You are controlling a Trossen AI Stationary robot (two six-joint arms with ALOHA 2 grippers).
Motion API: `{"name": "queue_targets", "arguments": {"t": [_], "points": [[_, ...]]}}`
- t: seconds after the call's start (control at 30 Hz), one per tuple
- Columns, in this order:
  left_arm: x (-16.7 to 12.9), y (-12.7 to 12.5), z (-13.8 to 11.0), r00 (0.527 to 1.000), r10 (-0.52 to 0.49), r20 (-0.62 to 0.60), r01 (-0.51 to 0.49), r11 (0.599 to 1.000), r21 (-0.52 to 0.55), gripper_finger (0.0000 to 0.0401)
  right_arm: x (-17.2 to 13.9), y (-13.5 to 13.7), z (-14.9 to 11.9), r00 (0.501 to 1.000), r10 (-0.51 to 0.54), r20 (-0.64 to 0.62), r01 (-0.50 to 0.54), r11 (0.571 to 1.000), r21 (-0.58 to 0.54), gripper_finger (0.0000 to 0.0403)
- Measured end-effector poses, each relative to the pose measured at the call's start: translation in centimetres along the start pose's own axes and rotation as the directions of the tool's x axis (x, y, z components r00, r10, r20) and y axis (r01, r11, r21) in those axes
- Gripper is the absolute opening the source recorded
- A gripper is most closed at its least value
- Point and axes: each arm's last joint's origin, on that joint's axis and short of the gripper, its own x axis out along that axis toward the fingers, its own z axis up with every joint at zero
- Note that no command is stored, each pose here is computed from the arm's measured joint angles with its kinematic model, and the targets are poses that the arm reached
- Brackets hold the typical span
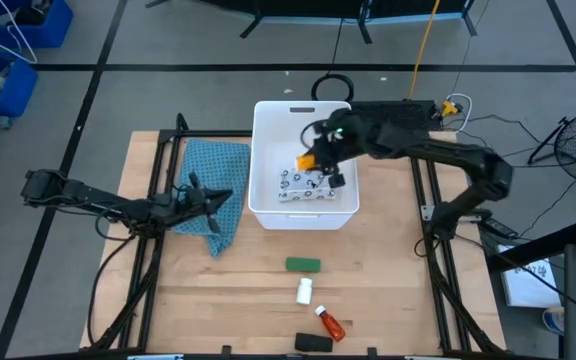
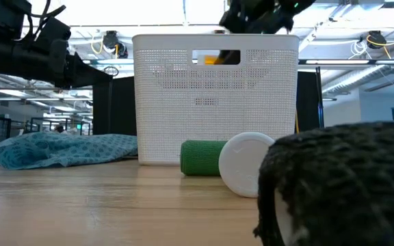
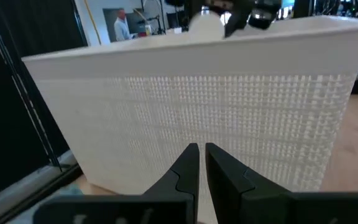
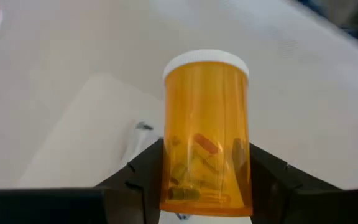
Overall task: Pick & place medical supplies in basket/bin
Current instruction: Put the orange medicine bottle into the white bin
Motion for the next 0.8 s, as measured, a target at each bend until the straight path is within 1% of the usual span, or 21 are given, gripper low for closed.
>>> {"name": "queue_targets", "arguments": {"t": [0.07, 0.17, 0.23, 0.33, 0.4, 0.5, 0.7, 0.8], "points": [[0.0, 0.0, -0.2, 1.0, -0.003, -0.016, 0.003, 1.0, -0.004, 0.0031, 1.2, -0.4, -0.7, 1.0, -0.002, -0.016, 0.002, 1.0, -0.003, 0.0157], [0.0, -0.1, -0.3, 0.999, -0.02, -0.03, 0.019, 0.999, -0.03, 0.0031, 2.0, -1.9, -1.7, 0.998, -0.068, -0.011, 0.069, 0.996, 0.06, 0.0157], [0.0, -0.1, -0.4, 0.999, -0.033, -0.037, 0.031, 0.999, -0.036, 0.0031, 1.8, -3.2, -2.1, 0.991, -0.132, 0.015, 0.129, 0.984, 0.123, 0.0157], [0.0, -0.1, -0.4, 0.998, -0.04, -0.037, 0.039, 0.999, -0.037, 0.0031, 1.2, -5.0, -2.6, 0.983, -0.182, 0.011, 0.176, 0.965, 0.197, 0.0157], [0.0, -0.1, -0.4, 0.998, -0.04, -0.04, 0.039, 0.999, -0.033, 0.0031, 1.3, -5.8, -3.3, 0.983, -0.184, -0.012, 0.182, 0.958, 0.22, 0.0157], [0.0, -0.1, -0.5, 0.998, -0.039, -0.042, 0.039, 0.999, 0.001, 0.0031, 2.3, -6.2, -4.4, 0.984, -0.172, -0.041, 0.177, 0.958, 0.228, 0.0157], [0.0, -0.1, -0.3, 0.999, -0.037, -0.028, 0.04, 0.994, 0.1, 0.0031, 5.1, -6.0, -6.3, 0.989, -0.112, -0.095, 0.132, 0.964, 0.233, 0.0157], [0.0, -0.1, -0.2, 0.999, -0.036, -0.016, 0.038, 0.989, 0.141, 0.0031, 6.5, -5.6, -7.5, 0.988, -0.058, -0.142, 0.093, 0.962, 0.257, 0.0157]]}}
